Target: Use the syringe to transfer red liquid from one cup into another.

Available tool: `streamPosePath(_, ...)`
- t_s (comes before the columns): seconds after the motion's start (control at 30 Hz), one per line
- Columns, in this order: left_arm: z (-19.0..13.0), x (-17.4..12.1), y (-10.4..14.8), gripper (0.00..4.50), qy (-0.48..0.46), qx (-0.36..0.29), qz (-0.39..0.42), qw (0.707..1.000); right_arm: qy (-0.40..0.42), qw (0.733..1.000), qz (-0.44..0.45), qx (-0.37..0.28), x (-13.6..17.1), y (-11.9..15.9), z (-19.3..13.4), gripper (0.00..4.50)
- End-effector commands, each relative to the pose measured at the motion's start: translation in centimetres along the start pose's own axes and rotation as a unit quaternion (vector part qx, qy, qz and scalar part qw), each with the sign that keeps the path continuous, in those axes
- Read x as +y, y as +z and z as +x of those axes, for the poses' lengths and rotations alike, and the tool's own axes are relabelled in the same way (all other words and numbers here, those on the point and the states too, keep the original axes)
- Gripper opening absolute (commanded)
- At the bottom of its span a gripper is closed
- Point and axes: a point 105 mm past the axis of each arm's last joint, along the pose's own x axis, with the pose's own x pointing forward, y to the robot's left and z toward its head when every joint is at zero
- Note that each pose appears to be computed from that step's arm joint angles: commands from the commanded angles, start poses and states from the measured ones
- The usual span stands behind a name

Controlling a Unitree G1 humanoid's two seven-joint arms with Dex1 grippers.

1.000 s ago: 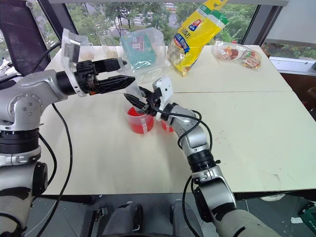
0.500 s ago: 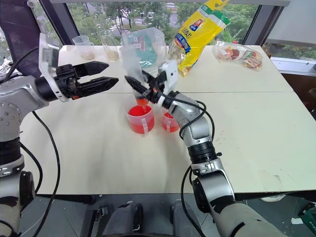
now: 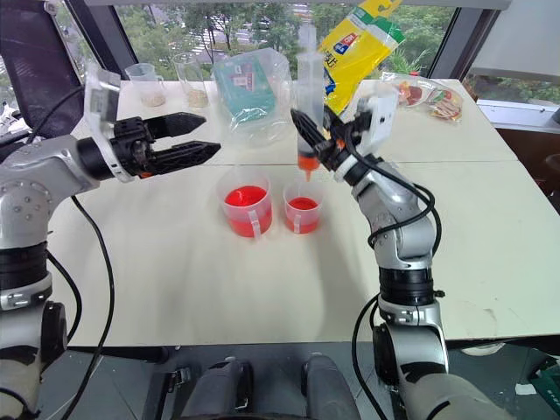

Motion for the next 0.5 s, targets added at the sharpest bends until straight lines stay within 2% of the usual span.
streamPosePath(0.03, 0.1, -0.9, 1.0, 4.45, -0.021, -0.004, 0.032, 0.999, 0.016, 0.999, -0.016, -0.027, 1.3, 1.3, -0.1, 1.37)
streamPosePath(0.3, 0.5, -1.2, 1.1, 4.45, -0.039, 0.005, 0.043, 0.998, 0.016, 0.999, -0.013, -0.025, 1.8, 1.1, -0.2, 1.37)
streamPosePath(0.5, 3.7, -0.6, 5.5, 4.45, -0.081, -0.074, 0.054, 0.992, 0.028, 0.999, -0.021, -0.022, 2.3, 0.9, -0.2, 1.37)
